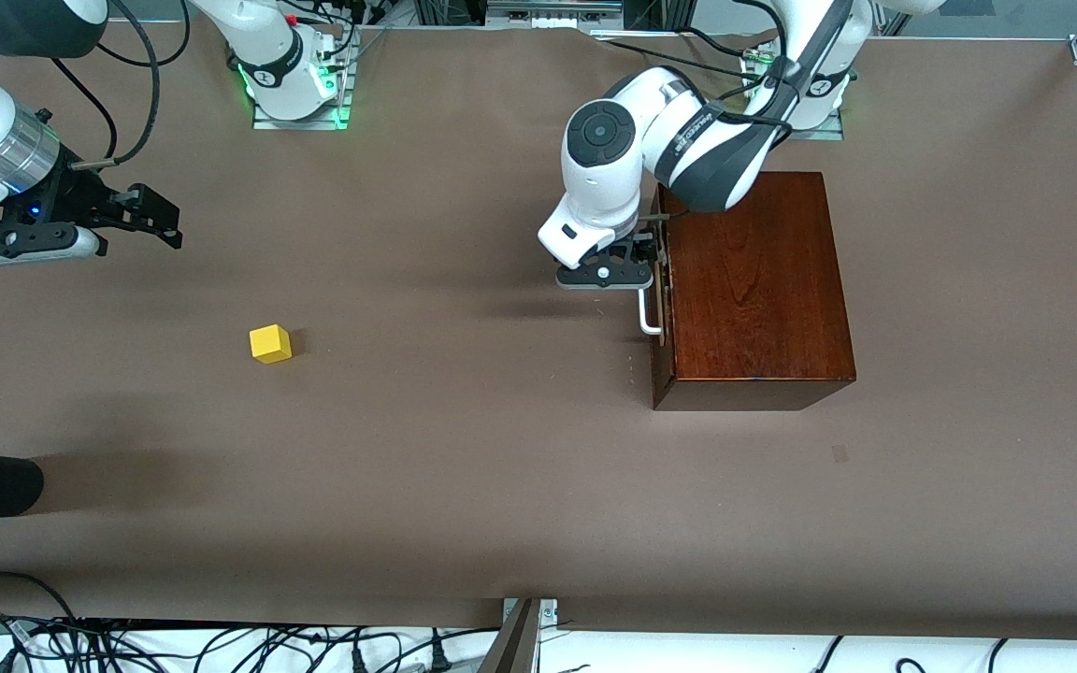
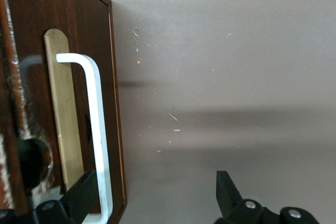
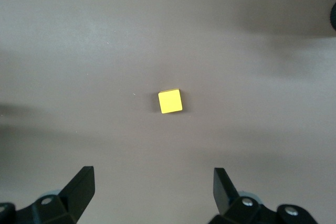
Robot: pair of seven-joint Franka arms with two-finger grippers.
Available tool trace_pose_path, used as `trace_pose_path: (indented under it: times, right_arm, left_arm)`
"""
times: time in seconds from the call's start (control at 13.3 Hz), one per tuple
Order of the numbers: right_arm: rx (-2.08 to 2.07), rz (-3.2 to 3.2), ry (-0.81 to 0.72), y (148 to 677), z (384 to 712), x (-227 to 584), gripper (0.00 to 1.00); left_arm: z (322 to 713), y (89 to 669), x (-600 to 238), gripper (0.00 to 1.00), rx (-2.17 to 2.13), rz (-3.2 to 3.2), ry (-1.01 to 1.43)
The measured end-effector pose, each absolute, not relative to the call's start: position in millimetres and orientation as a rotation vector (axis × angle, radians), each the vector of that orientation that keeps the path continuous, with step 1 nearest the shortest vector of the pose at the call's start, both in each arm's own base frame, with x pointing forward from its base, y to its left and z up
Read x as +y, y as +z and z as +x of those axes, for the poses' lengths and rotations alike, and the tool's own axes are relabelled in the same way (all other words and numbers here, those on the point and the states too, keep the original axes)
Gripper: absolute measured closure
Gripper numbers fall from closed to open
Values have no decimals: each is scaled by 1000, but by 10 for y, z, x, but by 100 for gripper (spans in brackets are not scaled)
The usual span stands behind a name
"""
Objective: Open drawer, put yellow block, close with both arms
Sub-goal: 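Reach the left gripper to the white drawer handle and grasp it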
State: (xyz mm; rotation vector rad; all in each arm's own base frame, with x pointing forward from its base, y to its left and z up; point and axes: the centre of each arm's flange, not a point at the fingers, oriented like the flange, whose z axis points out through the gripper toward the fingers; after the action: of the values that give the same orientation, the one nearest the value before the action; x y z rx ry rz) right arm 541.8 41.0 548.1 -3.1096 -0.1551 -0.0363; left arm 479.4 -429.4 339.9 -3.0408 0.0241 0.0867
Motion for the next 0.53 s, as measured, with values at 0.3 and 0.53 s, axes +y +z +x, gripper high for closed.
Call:
trace_pose_path:
  times: [0.3,0.53]
  right_arm:
    - [-155,-3110,-36,5478,5418,410,0]
    - [-155,-3110,-41,5471,5421,410,0]
  left_arm:
    - [4775,3246,-4244,0,83,-2998,29]
    - [4791,3226,-4227,0,119,-2968,-11]
